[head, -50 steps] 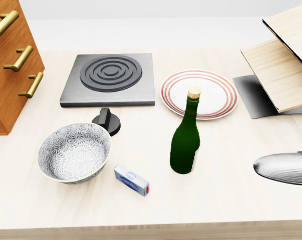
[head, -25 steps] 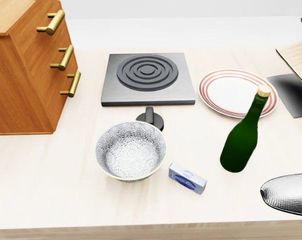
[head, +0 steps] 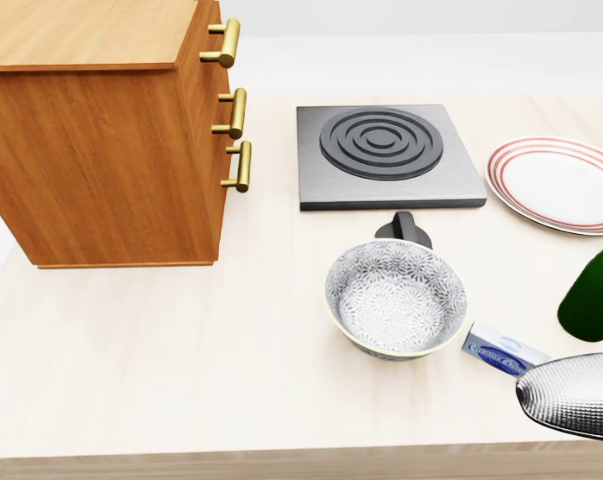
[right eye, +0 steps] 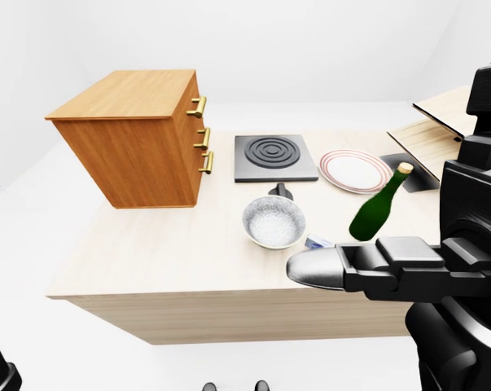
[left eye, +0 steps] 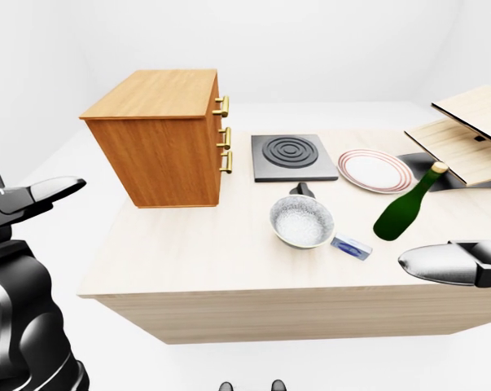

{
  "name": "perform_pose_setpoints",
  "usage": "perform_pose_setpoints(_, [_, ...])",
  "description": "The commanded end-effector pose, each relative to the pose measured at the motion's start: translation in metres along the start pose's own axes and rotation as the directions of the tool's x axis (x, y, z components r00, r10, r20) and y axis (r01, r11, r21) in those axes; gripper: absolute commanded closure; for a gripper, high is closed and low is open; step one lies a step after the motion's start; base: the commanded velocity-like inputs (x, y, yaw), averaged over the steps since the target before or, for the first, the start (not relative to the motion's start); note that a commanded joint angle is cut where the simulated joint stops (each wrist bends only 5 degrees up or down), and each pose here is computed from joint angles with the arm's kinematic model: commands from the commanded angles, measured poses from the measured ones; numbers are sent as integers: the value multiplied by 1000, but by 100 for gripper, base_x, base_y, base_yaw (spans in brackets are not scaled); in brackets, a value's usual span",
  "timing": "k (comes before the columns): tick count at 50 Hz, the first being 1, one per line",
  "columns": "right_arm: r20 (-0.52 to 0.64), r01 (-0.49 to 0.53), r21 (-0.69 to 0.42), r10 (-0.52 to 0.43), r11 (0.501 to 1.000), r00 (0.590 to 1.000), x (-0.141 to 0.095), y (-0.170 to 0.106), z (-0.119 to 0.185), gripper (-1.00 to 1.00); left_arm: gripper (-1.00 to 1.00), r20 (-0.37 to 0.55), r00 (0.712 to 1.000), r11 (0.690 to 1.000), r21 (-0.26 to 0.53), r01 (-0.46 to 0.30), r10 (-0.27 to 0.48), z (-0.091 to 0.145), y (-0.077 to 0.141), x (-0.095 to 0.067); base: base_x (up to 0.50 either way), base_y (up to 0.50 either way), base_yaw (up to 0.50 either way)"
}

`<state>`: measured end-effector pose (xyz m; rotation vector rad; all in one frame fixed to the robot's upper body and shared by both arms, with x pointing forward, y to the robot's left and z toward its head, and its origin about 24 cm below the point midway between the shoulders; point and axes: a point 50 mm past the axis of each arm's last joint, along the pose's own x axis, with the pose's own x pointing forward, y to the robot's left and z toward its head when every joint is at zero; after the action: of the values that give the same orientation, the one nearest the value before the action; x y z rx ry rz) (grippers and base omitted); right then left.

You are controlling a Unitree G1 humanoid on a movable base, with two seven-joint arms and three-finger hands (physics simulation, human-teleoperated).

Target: Put the bowl on the top of the cabinet.

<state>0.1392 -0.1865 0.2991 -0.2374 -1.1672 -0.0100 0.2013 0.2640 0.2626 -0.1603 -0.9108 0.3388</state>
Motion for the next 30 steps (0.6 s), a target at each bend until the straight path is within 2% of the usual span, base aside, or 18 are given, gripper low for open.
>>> perform_pose_setpoints(1, [-6,-4,-1,4,1000,1000,0,0,0,-100,-100,4,1000,1000,-6,-4,4,1,0,1,0,50,0])
perform_pose_setpoints(30, [17,-1,17,1,1000,1000,2,0,2,-100,-100,15,1000,1000,-1,0,0,3,-2,2,0,48,0])
